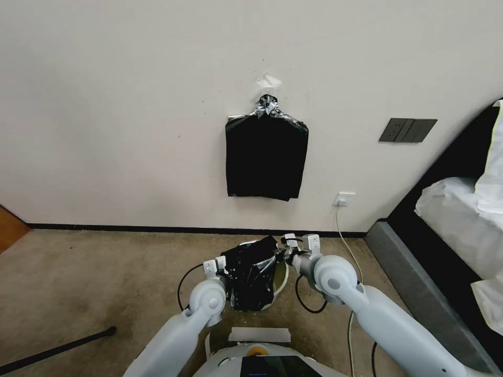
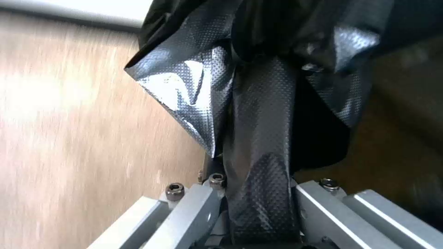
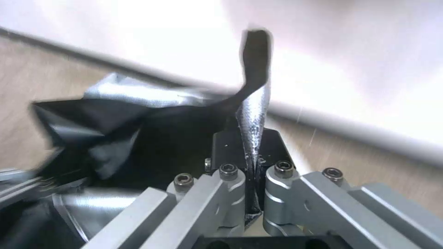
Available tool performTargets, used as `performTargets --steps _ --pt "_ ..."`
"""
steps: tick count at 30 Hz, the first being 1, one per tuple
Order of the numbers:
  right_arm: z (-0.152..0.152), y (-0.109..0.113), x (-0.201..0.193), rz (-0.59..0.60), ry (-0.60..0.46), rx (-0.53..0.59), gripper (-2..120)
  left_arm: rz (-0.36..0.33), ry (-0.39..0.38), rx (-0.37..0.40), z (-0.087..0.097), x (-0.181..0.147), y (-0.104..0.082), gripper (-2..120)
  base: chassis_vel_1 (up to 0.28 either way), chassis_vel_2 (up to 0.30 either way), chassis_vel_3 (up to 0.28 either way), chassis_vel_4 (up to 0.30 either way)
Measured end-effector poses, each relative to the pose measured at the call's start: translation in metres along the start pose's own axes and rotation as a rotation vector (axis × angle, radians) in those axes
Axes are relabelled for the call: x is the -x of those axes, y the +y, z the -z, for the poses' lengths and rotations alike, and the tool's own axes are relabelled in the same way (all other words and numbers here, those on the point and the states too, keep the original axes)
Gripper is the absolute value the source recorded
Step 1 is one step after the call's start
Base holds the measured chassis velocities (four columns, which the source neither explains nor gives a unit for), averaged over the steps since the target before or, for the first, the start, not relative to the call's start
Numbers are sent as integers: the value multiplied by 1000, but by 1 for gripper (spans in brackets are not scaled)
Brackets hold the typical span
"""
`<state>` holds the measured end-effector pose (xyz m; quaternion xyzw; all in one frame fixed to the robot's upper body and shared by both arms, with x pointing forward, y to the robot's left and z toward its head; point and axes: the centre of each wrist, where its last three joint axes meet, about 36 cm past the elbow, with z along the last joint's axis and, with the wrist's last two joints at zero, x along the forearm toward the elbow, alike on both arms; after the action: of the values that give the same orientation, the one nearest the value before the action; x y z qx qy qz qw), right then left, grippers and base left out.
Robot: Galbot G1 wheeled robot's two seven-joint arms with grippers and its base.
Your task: Place a trash bag onto the trash bin.
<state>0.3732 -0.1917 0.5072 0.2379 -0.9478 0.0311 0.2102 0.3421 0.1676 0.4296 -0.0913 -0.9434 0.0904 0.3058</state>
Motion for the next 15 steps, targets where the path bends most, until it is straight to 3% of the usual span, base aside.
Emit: performTargets --steps 5,15 --pt "10 -15 1 -7 -87 -120 0 -58 -40 85 8 -20 9 1 0 0 0 0" --pt "22 -45 12 -29 -117 -223 0 -145 -103 229 16 -48 20 1 0 0 0 0"
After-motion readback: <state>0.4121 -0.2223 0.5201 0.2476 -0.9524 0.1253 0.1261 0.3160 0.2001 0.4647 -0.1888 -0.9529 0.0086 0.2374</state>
